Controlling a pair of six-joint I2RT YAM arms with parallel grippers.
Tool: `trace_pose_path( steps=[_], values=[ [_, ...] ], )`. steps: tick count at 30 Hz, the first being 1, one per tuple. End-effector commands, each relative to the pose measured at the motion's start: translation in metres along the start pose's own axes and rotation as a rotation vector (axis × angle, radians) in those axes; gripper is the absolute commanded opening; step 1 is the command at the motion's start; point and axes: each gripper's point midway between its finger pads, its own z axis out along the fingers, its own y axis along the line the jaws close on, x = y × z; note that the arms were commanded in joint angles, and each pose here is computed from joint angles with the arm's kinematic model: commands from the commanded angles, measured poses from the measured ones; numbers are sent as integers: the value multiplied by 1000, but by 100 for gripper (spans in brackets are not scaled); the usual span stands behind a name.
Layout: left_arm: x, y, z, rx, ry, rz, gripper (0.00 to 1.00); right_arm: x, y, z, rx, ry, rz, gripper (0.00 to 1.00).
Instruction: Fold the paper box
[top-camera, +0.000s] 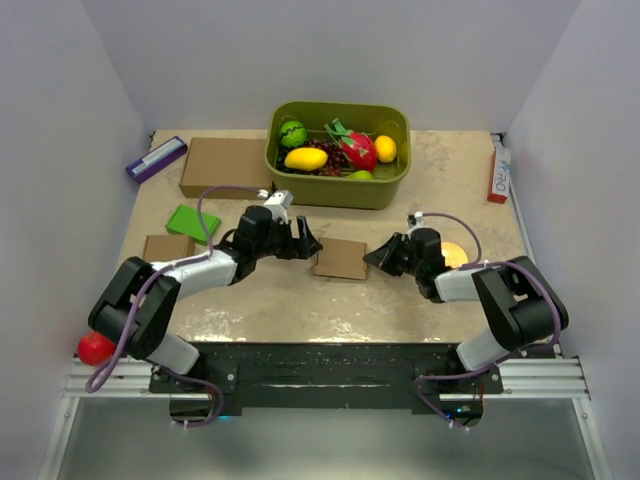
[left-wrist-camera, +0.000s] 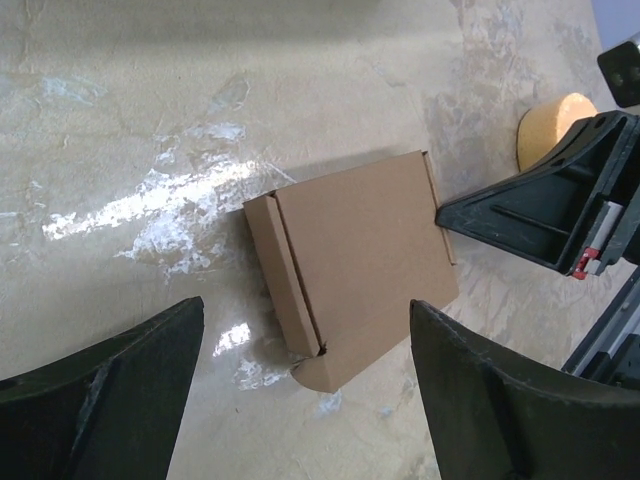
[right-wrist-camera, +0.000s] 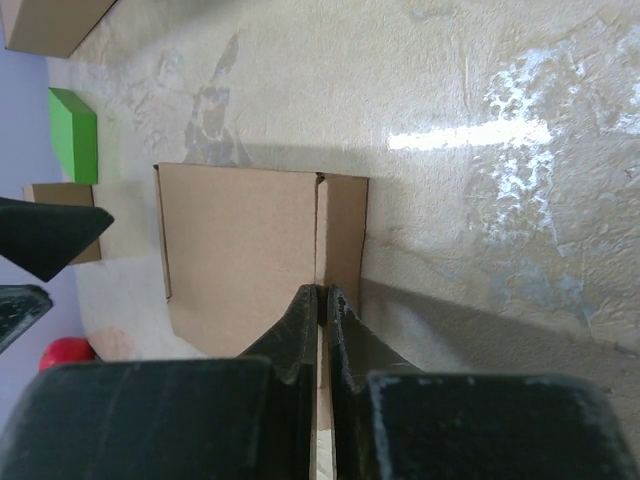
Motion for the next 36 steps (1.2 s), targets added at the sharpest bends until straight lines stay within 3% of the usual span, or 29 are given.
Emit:
trace_pose_path(
  steps=[1, 13, 22, 25, 29, 33, 34, 36],
  values=[
    [2, -1, 9, 35, 2, -33, 87, 25, -50, -8, 155, 70, 32, 0],
    [12, -6, 30, 107, 41, -90, 85, 28, -66, -12, 185, 76, 37, 0],
    [19, -35, 46, 262, 78, -165, 75, 27, -66, -12, 184, 81, 3, 0],
    [15, -47, 50, 315, 77, -179, 63, 24, -63, -14, 181, 78, -10, 0],
    [12, -55, 53, 343, 86, -195, 41, 11, -54, -14, 170, 66, -73, 1],
    [14, -53, 53, 327, 106, -211, 26, -4, -36, -19, 137, 40, -144, 22],
    [16, -54, 52, 322, 115, -221, 21, -8, -31, -22, 128, 25, -159, 40],
    [14, -53, 49, 313, 116, -231, 17, -20, -15, -31, 89, -31, -213, 54]
  ],
)
